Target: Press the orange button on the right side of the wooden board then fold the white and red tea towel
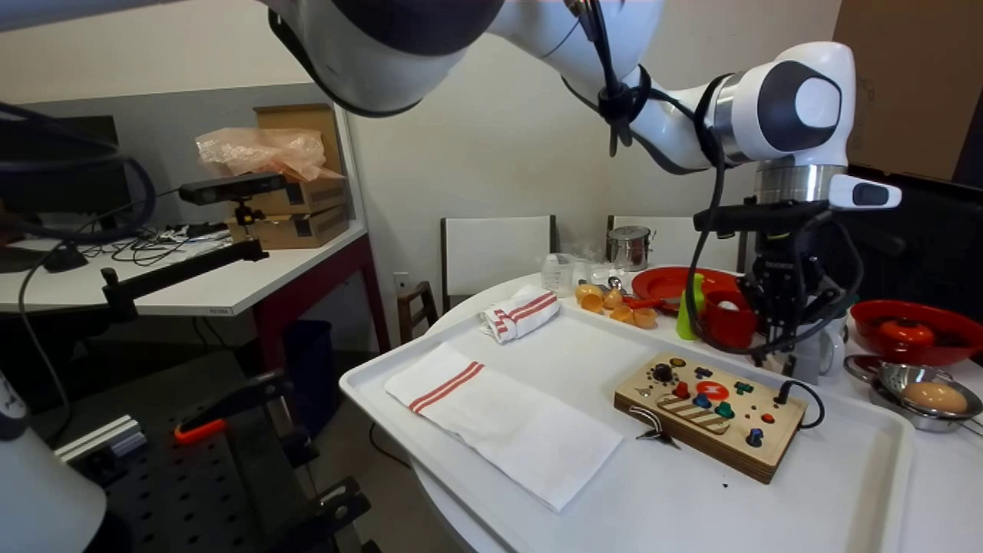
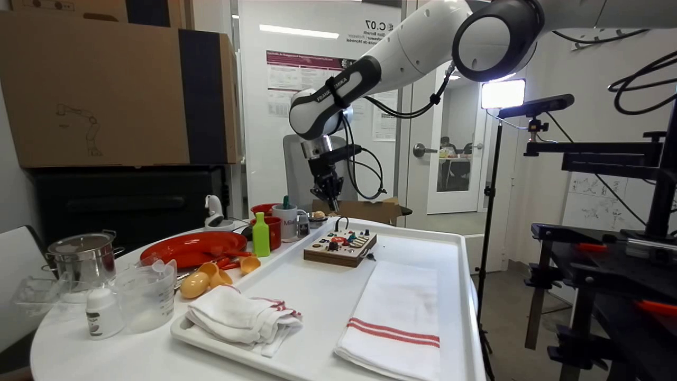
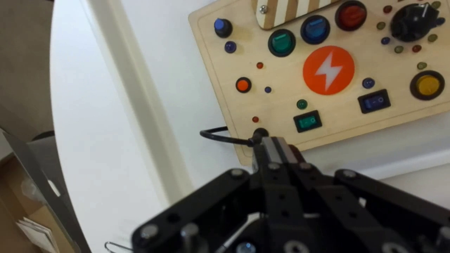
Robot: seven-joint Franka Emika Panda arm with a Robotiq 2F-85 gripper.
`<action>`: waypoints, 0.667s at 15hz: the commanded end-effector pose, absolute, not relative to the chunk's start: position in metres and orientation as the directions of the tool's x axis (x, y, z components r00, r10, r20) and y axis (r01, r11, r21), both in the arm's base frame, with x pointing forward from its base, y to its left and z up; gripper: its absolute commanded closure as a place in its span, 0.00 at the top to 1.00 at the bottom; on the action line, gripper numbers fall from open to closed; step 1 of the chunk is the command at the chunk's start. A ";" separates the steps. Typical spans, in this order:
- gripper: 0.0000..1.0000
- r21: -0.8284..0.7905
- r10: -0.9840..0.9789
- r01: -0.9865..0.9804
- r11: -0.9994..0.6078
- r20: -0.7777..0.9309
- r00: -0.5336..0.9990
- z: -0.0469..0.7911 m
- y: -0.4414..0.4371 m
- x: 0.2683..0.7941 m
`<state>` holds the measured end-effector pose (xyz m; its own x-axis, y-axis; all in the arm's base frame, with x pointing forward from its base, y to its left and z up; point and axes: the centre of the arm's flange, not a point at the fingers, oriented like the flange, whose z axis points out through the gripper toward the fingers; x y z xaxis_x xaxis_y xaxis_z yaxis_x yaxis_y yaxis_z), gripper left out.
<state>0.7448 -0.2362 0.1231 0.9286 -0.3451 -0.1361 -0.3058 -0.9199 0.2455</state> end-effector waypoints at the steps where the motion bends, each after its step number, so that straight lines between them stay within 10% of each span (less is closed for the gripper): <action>1: 0.00 0.229 -0.150 -0.116 -0.967 -0.140 0.979 0.134 -0.227 0.711; 10: 0.01 0.210 0.062 0.083 -0.974 -0.103 0.993 0.124 -0.232 0.752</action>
<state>0.7517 -0.2316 0.1238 0.9927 0.0628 -0.1031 0.0834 -0.9743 0.2095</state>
